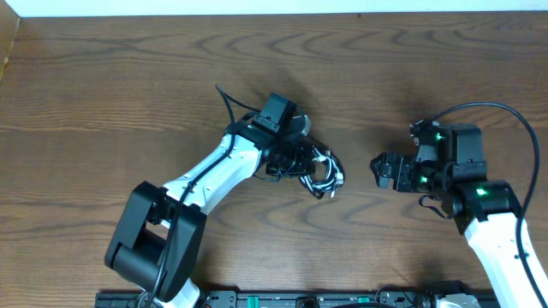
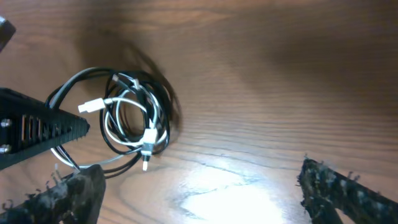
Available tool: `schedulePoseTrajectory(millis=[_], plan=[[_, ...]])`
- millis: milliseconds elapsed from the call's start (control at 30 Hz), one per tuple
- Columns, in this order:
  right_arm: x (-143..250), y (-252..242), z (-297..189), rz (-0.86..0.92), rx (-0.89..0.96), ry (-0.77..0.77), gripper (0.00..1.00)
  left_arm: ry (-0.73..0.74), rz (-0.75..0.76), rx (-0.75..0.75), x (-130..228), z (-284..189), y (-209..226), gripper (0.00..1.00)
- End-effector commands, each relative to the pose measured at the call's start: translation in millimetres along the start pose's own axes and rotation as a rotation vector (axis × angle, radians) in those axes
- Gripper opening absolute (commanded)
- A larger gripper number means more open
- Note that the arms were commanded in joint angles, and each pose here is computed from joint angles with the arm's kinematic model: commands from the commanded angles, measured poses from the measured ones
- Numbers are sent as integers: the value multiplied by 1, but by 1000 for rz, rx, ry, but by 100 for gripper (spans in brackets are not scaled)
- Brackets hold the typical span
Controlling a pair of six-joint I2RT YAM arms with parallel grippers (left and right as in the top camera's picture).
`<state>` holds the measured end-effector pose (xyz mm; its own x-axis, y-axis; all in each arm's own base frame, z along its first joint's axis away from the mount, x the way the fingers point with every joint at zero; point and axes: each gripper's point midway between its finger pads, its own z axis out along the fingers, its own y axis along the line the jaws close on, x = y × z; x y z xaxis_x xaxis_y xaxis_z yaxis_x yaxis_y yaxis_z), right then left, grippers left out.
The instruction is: Untangle cables
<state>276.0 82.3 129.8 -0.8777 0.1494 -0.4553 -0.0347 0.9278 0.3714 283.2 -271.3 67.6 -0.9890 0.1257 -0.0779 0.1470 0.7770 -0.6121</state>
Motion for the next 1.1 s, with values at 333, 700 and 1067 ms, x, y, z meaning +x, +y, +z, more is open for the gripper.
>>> schedulePoseTrajectory(millis=[333,700,1067], plan=[[64,26,81,-18,-134,318,96,147,187,348,35,-8,-73,8],[80,-15,126,127,89,366,81,202,234,580,46,-37,-110,7],[100,-105,94,246,649,345,81,-20,149,128,18,-77,-19,8]])
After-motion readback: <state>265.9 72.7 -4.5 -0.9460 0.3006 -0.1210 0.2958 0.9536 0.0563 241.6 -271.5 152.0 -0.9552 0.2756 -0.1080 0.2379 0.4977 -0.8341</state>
